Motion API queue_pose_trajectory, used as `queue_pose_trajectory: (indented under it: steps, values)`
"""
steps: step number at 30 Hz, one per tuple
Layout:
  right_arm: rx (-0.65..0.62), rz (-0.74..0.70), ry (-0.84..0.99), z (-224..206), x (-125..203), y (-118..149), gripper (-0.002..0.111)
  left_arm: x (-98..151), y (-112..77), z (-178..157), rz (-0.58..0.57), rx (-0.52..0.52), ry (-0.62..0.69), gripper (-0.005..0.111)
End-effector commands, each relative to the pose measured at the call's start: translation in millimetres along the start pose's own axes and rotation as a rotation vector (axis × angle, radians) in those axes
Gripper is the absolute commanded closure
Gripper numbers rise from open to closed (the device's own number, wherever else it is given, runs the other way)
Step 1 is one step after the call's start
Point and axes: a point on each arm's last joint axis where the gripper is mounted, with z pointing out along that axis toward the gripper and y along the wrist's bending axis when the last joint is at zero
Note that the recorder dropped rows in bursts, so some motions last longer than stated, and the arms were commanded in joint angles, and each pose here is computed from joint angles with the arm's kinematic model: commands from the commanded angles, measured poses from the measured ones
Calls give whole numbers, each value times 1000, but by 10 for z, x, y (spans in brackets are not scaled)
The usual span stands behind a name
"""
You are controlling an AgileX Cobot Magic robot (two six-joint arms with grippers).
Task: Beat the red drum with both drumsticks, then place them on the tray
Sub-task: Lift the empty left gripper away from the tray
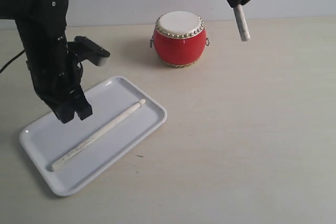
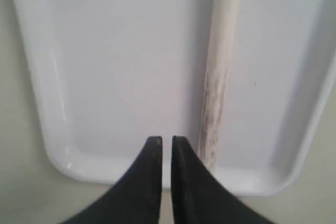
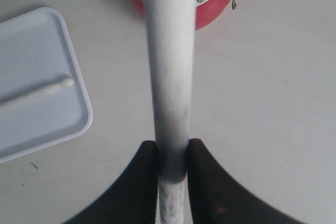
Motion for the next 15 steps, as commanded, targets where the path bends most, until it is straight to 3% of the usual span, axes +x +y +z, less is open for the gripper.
queue_pose_trajectory:
  steps: [1,4,8,15]
  values:
    - [-10,-3,-9,-23,3,7,108,-101,73,-226,-129,-69,-229,107]
    - [-12,1,13,29,38,1,108,-165,97,-347,-227,-88,-383,107]
    - [-15,7,52,146,83,-14,108,-172,88,-416,-238,-106,-544,107]
    - [-13,10,83,272,80,-39,108,146,7,-367,-233,-147,-741,107]
